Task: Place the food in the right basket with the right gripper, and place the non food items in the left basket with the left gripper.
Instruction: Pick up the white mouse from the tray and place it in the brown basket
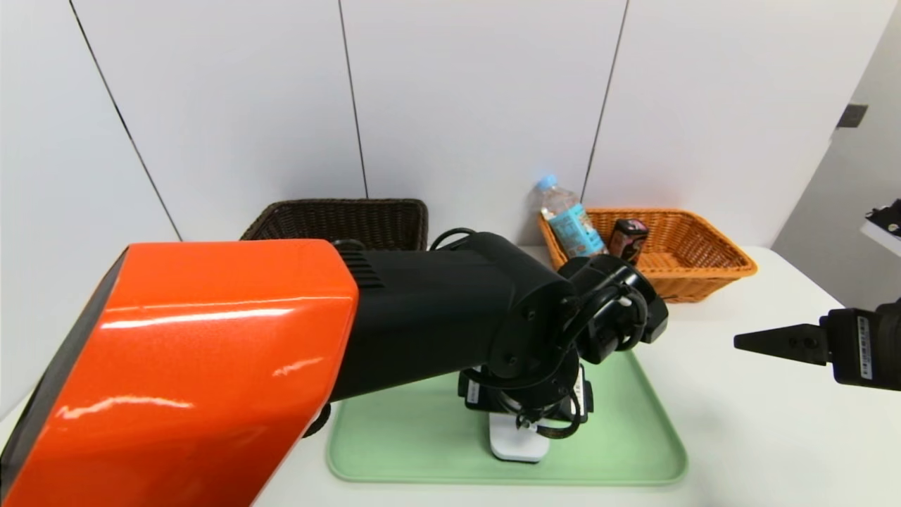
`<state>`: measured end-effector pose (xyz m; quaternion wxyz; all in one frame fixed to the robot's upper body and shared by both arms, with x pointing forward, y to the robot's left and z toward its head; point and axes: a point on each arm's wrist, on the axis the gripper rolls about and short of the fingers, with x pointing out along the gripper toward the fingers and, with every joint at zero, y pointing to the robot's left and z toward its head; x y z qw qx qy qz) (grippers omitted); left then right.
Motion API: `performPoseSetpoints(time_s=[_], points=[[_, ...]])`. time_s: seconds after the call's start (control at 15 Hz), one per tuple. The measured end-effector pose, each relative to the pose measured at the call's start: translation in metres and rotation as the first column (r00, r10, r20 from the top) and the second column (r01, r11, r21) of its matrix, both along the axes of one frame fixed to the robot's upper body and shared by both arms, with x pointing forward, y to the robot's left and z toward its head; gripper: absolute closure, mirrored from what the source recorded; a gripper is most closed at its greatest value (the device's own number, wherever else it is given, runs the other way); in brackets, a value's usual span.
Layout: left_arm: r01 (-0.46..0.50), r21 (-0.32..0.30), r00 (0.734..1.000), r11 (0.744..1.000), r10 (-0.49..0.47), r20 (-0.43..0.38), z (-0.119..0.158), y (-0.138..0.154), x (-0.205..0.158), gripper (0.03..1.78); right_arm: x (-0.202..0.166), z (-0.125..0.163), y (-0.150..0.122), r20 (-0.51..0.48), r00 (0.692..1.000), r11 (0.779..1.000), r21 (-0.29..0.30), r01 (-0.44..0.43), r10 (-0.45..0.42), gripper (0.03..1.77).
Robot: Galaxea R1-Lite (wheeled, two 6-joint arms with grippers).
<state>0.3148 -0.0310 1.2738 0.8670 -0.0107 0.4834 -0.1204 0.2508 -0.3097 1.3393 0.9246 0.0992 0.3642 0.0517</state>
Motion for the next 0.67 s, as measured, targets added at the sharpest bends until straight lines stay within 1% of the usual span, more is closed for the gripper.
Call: performPoseSetpoints(time_s=[0.13, 0.2, 0.33, 0.47, 0.53, 0.67], points=[[0.008, 0.011, 1.0, 1.0, -0.008, 0.001, -0.002, -0.0005, 0.0007, 0.12, -0.0007, -0.0016, -0.0009, -0.005, 1.0, 1.0, -0.002, 0.004, -0.004, 0.11], [0.008, 0.011, 1.0, 1.0, -0.008, 0.0, -0.0024, -0.0006, 0.0008, 0.15, -0.0014, -0.0019, -0.0012, -0.005, 1.0, 1.0, 0.0, 0.004, -0.004, 0.11], [0.007, 0.012, 1.0, 1.0, -0.007, -0.002, -0.0031, -0.0008, 0.0009, 0.51, -0.0025, -0.0022, -0.0014, -0.004, 1.0, 1.0, 0.001, 0.002, -0.002, 0.11], [0.002, 0.018, 1.0, 1.0, -0.002, -0.007, -0.0059, -0.0009, 0.0021, 0.77, -0.0042, -0.0019, -0.0017, 0.0, 1.0, 1.0, 0.001, 0.001, -0.001, 0.11], [-0.001, 0.021, 1.0, 1.0, 0.001, -0.009, -0.0074, -0.0009, 0.0033, 0.81, -0.0054, -0.0013, -0.0018, 0.004, 1.0, 1.0, 0.002, -0.002, 0.002, 0.11], [-0.004, 0.025, 1.0, 1.0, 0.004, -0.011, -0.009, -0.0005, 0.0049, 0.83, -0.0084, 0.0006, -0.0019, 0.016, 1.0, 1.0, 0.005, -0.013, 0.013, 0.11]])
